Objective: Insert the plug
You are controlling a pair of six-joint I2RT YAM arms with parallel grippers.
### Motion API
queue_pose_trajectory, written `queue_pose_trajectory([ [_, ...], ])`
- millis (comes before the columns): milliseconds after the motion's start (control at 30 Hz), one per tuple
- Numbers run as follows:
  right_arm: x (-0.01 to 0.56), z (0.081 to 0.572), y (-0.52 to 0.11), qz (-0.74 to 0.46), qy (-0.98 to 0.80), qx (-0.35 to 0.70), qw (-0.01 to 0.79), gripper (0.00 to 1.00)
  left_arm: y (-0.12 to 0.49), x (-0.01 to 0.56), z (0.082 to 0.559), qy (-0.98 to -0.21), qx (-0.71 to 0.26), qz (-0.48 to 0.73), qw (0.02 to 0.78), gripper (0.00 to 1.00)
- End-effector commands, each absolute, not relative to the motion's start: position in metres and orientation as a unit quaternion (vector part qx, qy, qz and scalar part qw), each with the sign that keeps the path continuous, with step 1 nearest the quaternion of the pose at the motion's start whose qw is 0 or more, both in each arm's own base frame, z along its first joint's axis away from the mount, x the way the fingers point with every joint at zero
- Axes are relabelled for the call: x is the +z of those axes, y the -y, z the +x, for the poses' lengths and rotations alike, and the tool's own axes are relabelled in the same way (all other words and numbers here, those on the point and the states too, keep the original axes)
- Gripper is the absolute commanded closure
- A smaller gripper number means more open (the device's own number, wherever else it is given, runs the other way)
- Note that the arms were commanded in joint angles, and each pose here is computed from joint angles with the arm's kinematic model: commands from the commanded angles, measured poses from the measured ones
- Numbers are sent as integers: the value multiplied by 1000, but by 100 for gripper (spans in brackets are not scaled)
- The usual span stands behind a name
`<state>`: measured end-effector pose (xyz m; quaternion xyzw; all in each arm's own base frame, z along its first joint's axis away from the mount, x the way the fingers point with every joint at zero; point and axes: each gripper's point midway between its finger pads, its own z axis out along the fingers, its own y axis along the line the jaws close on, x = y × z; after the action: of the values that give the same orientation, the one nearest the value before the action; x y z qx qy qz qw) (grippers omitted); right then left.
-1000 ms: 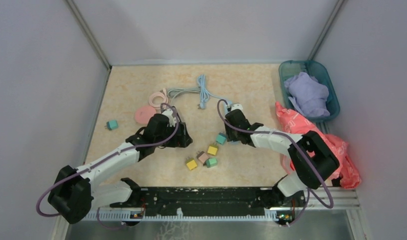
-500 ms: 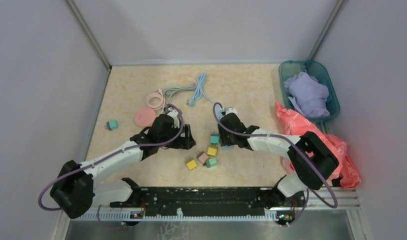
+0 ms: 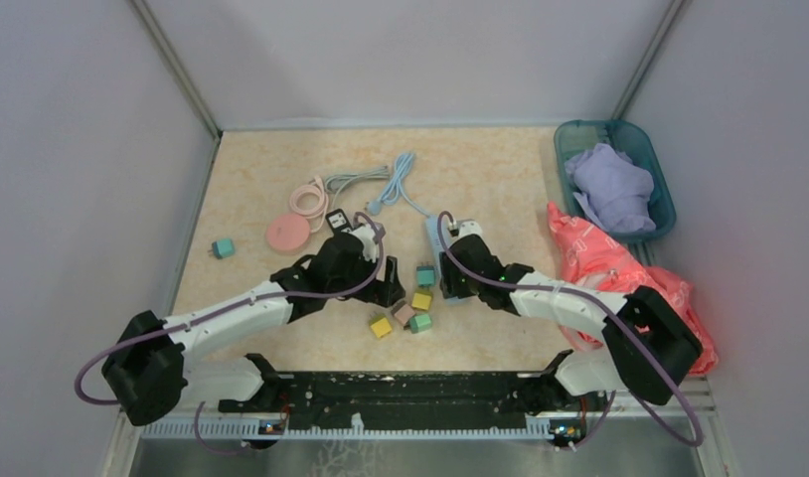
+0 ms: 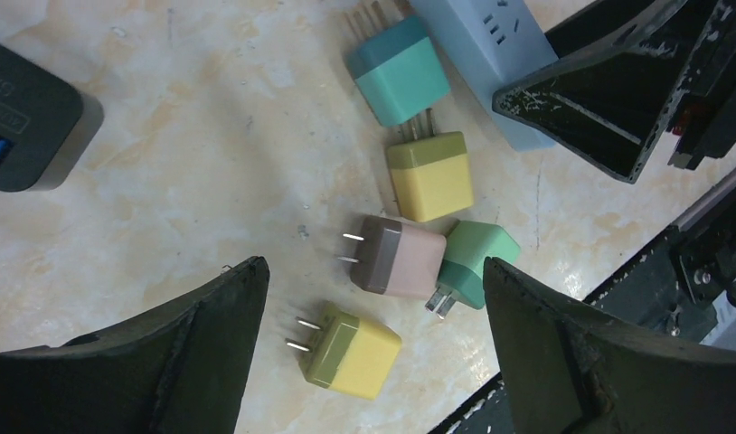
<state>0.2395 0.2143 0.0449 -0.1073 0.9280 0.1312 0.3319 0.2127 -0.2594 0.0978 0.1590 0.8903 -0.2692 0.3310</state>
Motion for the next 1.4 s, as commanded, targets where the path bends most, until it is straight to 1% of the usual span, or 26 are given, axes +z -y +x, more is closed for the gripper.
queue_pose_trajectory([
  [0, 86, 250, -223, -100, -893, 167, 405, 47, 279, 117, 211, -864, -287, 201, 362, 7],
  [167, 101, 253, -205, -86, -877, 153, 448, 30, 291, 112, 199, -851, -288, 248, 362, 9],
  [267, 104, 252, -196, -83, -873, 142, 459, 26, 297, 107, 192, -844, -282, 279, 360, 11],
  [667, 110, 252, -179, -81, -858, 122, 493, 22, 329, 89, 161, -800, -249, 417, 352, 28],
  [800, 108, 252, -176, -80, -858, 117, 494, 21, 335, 82, 158, -794, -231, 439, 351, 32],
  [967, 105, 251, -174, -82, -860, 111, 491, 21, 338, 71, 158, -795, -206, 457, 343, 44],
  [1167, 104, 251, -174, -83, -860, 112, 492, 21, 343, 65, 153, -788, -200, 475, 336, 47],
  [1367, 102, 251, -175, -85, -861, 113, 489, 21, 340, 58, 151, -791, -192, 481, 327, 47],
])
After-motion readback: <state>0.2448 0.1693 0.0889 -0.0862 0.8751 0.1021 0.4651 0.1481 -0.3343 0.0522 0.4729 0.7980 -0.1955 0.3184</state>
